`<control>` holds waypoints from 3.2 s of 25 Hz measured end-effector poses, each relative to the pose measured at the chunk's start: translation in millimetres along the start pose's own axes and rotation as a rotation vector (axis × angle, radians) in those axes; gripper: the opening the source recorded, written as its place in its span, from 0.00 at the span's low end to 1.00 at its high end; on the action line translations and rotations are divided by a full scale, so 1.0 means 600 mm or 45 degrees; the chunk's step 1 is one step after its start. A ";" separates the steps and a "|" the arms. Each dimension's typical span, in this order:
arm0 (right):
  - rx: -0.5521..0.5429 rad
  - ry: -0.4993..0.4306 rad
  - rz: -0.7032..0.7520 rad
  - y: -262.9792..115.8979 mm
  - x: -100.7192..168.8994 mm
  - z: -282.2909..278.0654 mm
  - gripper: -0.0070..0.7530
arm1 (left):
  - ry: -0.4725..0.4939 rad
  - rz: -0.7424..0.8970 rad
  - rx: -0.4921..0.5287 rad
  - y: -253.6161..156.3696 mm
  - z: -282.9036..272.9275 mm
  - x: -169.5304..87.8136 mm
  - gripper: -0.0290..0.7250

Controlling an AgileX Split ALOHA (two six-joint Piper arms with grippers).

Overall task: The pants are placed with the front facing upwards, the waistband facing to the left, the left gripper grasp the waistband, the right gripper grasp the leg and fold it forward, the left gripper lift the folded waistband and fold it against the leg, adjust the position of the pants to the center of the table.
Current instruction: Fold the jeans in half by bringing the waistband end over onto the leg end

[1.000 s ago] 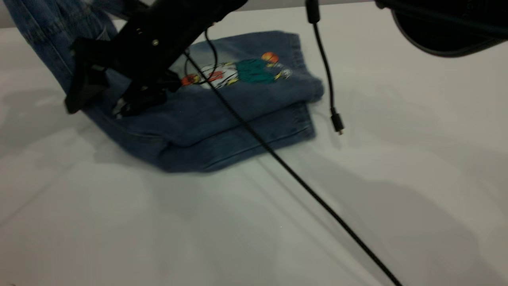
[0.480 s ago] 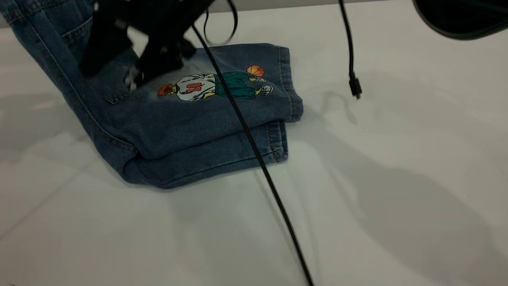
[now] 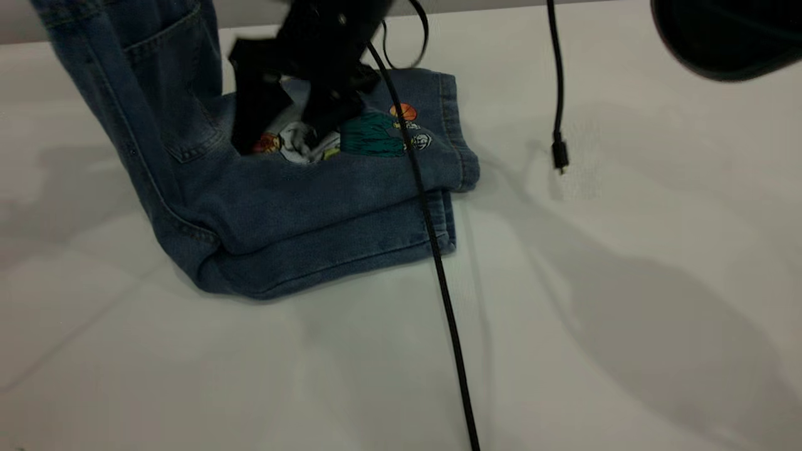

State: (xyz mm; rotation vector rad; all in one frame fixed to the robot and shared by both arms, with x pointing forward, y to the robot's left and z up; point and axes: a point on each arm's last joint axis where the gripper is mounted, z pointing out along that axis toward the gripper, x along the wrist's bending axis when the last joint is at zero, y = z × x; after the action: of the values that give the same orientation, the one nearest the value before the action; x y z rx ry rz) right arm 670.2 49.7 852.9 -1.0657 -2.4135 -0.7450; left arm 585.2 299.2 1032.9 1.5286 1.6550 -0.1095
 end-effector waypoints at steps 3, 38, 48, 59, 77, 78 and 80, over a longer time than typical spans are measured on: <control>0.010 0.037 0.016 -0.004 0.003 0.014 0.69 | -0.023 0.039 0.013 -0.005 0.020 -0.026 0.24; -0.518 -0.348 0.258 0.001 -0.206 -0.390 0.63 | -0.121 0.211 0.025 -0.048 0.111 -0.145 0.24; -0.658 -0.376 0.208 0.006 -0.191 -0.456 0.63 | -0.117 0.256 0.154 -0.088 0.180 -0.155 0.24; -0.783 -0.428 0.132 0.009 -0.144 -0.540 0.63 | -0.055 0.300 0.256 -0.155 0.273 -0.171 0.24; -0.945 -0.429 0.034 0.009 -0.036 -0.642 0.63 | 0.015 0.615 0.305 -0.196 0.332 -0.152 0.80; -0.959 -0.431 0.024 0.008 -0.026 -0.652 0.63 | 0.013 0.640 0.303 -0.195 0.332 -0.152 0.84; -0.983 -0.440 0.001 0.005 -0.004 -0.670 0.63 | 0.009 0.685 0.302 -0.194 0.331 -0.152 0.87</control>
State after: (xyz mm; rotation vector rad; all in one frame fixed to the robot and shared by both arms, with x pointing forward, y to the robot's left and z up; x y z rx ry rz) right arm 730.3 -195.8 1165.9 -1.5747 -2.4289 -1.6943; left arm 577.6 84.0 910.6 2.1058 1.2150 -0.0095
